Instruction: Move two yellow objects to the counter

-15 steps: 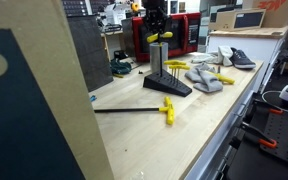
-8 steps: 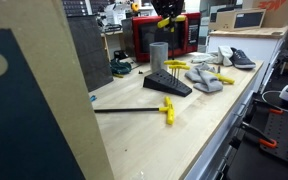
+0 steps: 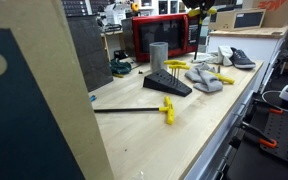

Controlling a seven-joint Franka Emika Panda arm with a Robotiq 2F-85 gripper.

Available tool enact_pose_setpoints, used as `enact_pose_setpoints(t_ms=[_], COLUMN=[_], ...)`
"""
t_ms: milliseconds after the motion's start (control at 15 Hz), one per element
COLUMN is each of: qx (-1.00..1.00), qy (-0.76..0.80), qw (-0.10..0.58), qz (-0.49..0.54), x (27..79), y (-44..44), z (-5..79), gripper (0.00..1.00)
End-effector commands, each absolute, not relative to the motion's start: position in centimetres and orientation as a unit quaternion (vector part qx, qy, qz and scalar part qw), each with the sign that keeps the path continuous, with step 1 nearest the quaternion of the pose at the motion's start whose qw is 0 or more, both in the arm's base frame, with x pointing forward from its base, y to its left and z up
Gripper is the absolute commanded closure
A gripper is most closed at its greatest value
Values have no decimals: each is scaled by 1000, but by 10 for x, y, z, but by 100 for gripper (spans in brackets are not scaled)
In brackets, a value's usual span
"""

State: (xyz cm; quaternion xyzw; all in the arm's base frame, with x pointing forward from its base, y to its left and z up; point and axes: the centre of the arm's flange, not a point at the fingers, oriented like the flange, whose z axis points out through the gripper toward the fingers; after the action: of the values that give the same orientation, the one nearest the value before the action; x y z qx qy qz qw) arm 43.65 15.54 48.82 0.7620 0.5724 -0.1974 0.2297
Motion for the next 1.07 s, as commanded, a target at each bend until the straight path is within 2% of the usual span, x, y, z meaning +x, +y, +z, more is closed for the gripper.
enact_pose_setpoints(t_ms=[0, 400, 733, 1000], qx=[760, 748, 801, 840], qy=[533, 500, 498, 463], qw=[286, 329, 228, 192], qz=[-238, -286, -243, -207], x=[395, 381, 387, 386], y=[147, 127, 108, 76], z=[487, 463, 444, 454], gripper=[94, 94, 94, 94])
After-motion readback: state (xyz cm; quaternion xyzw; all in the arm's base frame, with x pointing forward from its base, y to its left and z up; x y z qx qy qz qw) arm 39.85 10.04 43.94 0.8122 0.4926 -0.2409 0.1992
